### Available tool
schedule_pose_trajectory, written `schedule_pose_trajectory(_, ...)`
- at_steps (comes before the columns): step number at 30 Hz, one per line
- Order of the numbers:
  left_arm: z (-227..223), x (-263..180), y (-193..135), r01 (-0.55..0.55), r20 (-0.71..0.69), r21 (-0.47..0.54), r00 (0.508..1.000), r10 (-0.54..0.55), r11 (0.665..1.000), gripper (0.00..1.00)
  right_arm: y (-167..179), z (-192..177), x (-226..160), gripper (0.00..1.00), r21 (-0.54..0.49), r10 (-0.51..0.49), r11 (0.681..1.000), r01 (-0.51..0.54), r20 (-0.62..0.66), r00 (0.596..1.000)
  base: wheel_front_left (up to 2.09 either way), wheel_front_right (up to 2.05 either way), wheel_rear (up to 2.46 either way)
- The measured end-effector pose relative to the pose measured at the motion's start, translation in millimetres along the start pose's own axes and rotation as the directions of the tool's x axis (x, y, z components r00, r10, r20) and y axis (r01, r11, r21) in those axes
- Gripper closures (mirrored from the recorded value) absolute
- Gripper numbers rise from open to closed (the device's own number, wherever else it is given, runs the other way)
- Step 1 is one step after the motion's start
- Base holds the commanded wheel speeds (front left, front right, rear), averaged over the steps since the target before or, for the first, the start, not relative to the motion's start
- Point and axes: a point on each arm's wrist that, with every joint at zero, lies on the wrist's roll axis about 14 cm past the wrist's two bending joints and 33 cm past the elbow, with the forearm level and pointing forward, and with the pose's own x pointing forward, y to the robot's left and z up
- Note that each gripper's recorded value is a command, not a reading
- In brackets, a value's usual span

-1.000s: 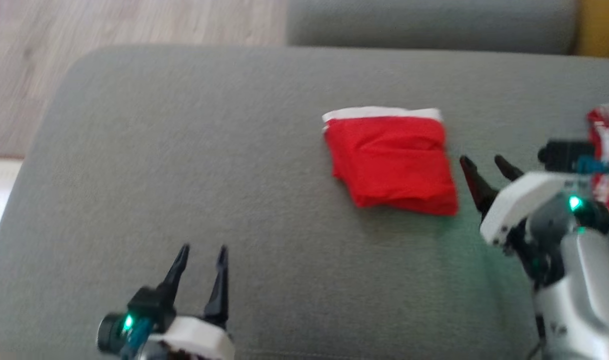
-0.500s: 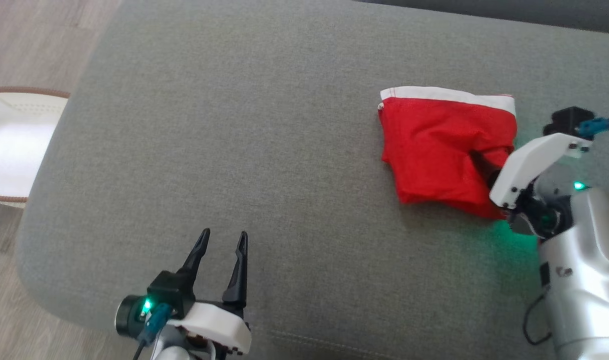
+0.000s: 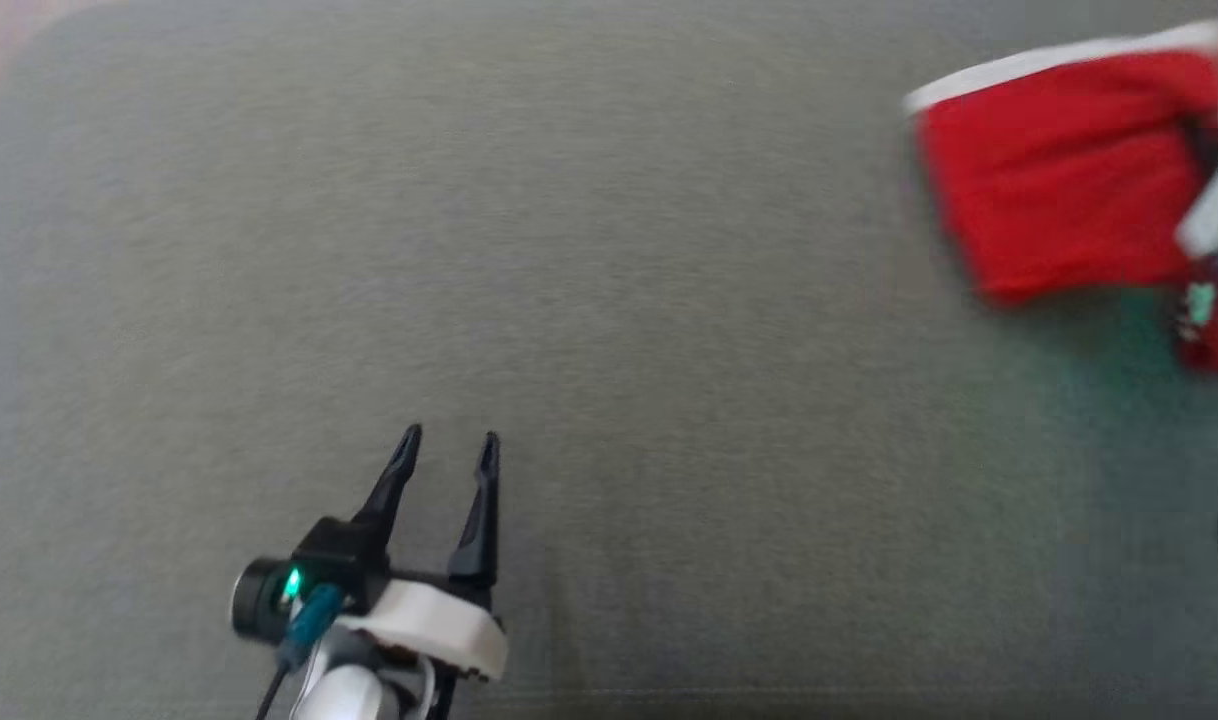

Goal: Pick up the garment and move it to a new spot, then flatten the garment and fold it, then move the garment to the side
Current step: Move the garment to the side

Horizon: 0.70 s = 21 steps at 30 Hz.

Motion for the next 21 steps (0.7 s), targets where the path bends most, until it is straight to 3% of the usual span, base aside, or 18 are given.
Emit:
schedule_pose_trajectory(7,-2,31,-33,0.122,0.0,0.005,0.993,-0.122,0.993,0.0,-92,27,-27,1.0,0.02,-0.211,0.977,0.211,0.012,0.977,0.0,0.0,0.0)
schedule_pose_trajectory(10,-11,34,-33,0.128,-0.026,0.001,0.991,-0.128,0.992,0.0,-123,14,-31,1.0,0.008,-0.3,0.954,0.301,-0.041,0.953,0.0,0.0,0.0)
schedule_pose_trajectory(12,-14,34,-30,0.119,-0.036,0.001,0.992,-0.119,0.993,0.0,-152,7,-38,0.99,-0.048,-0.395,0.919,0.392,-0.075,0.916,0.0,0.0,0.0)
schedule_pose_trajectory(13,-14,34,-28,0.113,-0.035,0.002,0.993,-0.113,0.994,0.0,-158,7,-39,0.6,-0.073,-0.419,0.907,0.414,-0.074,0.905,0.0,0.0,0.0)
schedule_pose_trajectory(14,-14,33,-26,0.108,-0.036,0.003,0.994,-0.107,0.994,0.0,-163,10,-41,0.0,-0.115,-0.446,0.892,0.438,-0.064,0.893,0.0,0.0,0.0)
schedule_pose_trajectory(18,-11,31,-20,0.088,-0.027,0.009,0.996,-0.088,0.996,0.0,-177,25,-49,0.0,-0.255,-0.524,0.821,0.51,0.015,0.851,0.0,0.0,0.0)
schedule_pose_trajectory(21,-5,29,-19,0.08,-0.012,0.011,0.997,-0.08,0.997,0.0,-173,36,-53,0.0,-0.333,-0.531,0.783,0.525,0.081,0.844,0.0,0.0,0.0)
